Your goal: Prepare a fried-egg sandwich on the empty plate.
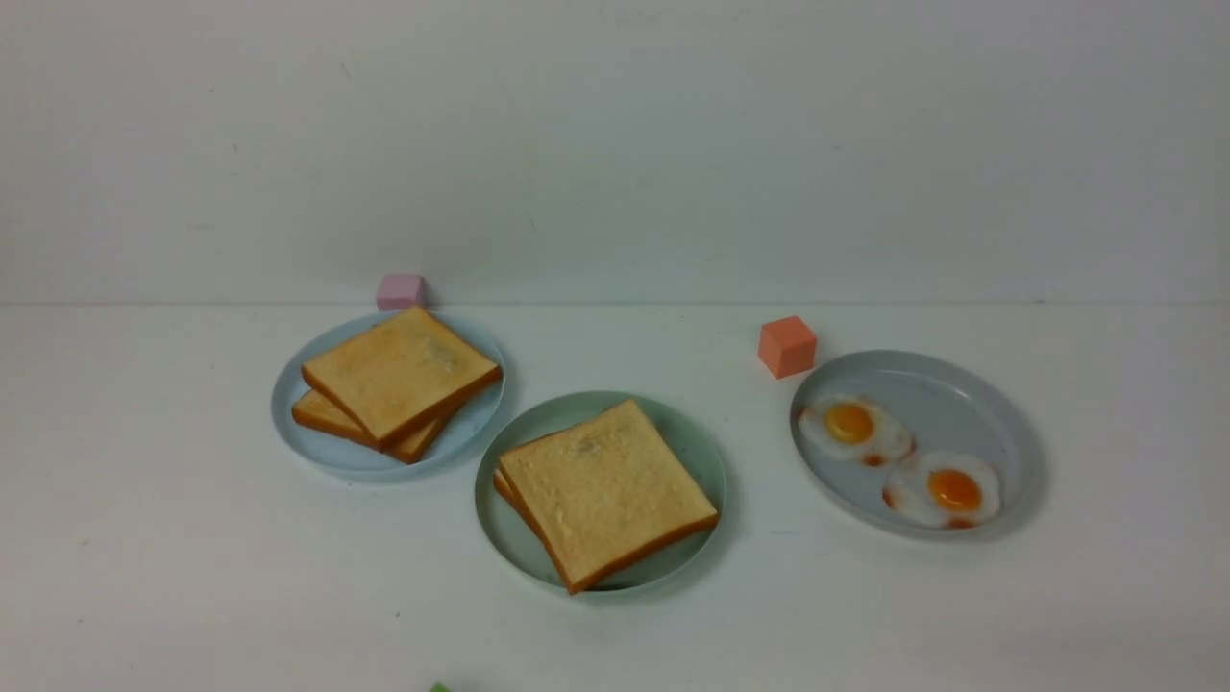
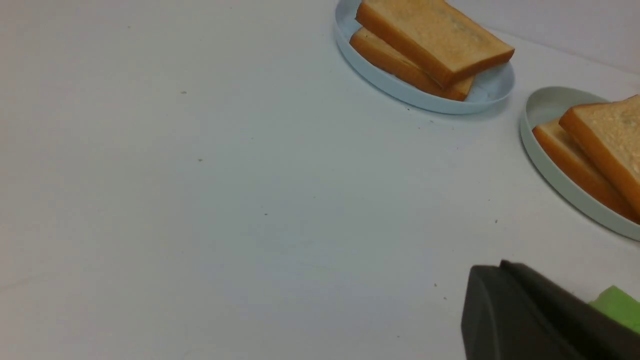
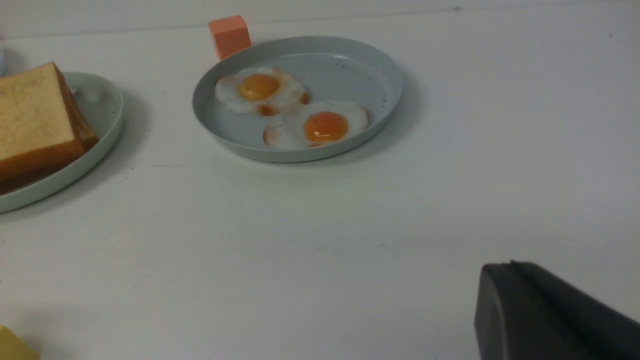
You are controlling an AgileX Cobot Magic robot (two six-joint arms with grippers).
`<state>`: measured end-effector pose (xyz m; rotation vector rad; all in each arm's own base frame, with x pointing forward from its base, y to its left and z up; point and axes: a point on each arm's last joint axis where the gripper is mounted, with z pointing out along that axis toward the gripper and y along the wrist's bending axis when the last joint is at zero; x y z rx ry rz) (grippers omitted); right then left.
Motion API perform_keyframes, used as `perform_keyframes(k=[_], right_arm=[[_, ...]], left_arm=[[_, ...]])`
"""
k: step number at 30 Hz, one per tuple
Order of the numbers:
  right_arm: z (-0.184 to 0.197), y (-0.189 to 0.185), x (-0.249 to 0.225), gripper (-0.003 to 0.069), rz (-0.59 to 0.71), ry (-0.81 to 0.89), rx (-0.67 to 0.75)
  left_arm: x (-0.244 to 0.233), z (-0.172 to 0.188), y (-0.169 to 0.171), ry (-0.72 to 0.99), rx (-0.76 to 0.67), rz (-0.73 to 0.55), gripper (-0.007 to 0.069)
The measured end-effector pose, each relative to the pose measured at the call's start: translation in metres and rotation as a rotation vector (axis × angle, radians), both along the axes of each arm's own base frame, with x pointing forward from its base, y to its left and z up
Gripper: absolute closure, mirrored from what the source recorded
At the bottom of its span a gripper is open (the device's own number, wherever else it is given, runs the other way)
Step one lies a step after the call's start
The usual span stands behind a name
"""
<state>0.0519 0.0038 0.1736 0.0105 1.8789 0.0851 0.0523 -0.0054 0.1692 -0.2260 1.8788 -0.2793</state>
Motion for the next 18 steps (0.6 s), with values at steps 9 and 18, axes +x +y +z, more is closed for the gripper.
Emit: perform_keyframes(k=[9, 18], right_arm=[[0.0, 0.0, 0.0, 0.0629, 0.0, 0.0, 0.0], [0.0, 0.0, 0.0, 0.0627, 0.0, 0.0, 0.0]], left_arm=[[0.0001, 0.0002, 0.0, -0.002, 0.0, 0.0, 0.0638], [0.0001, 0.0002, 0.0, -0.002, 0.0, 0.0, 0.0638]])
